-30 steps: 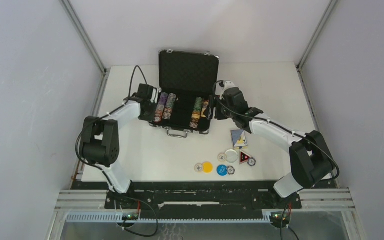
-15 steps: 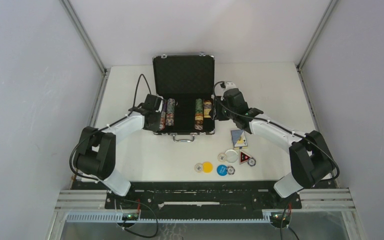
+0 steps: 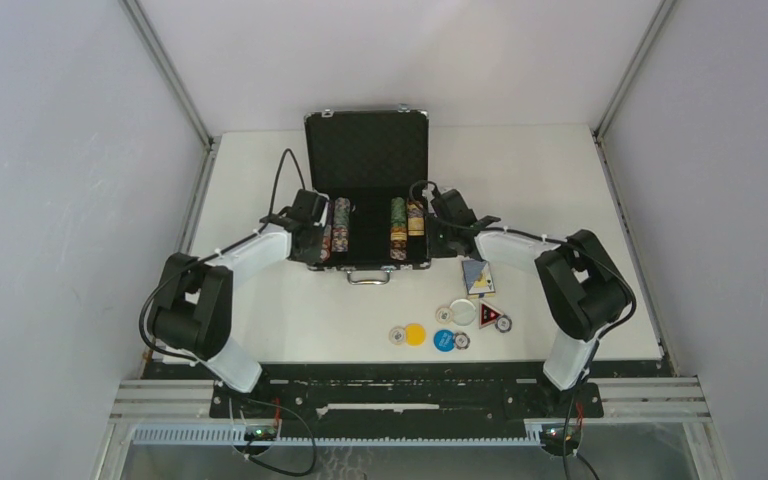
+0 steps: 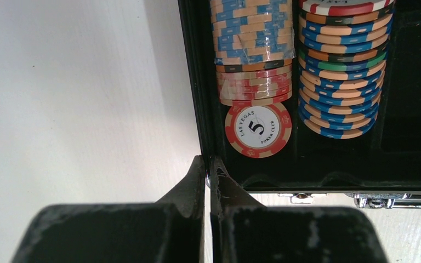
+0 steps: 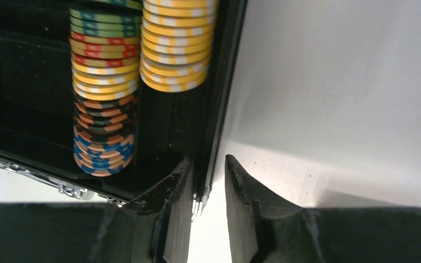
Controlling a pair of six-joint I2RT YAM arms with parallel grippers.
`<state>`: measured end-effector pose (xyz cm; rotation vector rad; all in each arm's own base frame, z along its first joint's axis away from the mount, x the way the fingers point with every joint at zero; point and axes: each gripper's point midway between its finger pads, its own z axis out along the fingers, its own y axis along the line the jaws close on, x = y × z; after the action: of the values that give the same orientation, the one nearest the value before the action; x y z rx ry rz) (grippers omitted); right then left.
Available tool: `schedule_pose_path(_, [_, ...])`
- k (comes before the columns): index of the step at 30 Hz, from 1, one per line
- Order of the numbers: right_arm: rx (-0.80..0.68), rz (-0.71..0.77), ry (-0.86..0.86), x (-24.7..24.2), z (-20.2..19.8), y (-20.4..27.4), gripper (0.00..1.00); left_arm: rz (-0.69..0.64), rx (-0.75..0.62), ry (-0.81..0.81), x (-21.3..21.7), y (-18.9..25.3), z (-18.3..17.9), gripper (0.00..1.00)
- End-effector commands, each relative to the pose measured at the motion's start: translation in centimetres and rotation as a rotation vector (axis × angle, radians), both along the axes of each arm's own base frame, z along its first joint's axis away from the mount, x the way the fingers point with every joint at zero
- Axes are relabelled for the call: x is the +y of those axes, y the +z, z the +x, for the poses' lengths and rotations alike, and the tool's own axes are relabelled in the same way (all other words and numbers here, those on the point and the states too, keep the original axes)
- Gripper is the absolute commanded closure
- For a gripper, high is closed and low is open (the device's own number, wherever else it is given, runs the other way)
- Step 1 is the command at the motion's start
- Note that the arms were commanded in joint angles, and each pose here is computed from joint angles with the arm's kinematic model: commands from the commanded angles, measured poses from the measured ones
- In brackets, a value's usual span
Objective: Pack up texas hold em set
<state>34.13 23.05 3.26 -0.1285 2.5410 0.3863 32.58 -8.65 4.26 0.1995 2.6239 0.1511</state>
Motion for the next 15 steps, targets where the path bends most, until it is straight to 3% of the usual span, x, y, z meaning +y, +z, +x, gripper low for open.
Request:
schedule_pose_path(1, [-0.036, -0.003, -0.002, 1.1, 1.3, 1.2, 0.69, -0.022, 0.126, -0.067, -1.3, -1.3, -3.3, 1.0])
schedule_pose_path(8, [-0.03, -0.073, 0.008, 0.6, 0.3, 1.0, 0.99, 0.005, 0.148, -0.108, -2.7, -0.9, -4.9, 1.0])
schedule_pose_path(15, [-0.052, -0.08, 0.014, 0.4, -1.2, 1.7, 1.0, 0.015, 0.161, -0.143, -3.9, -0.9, -6.6, 1.0])
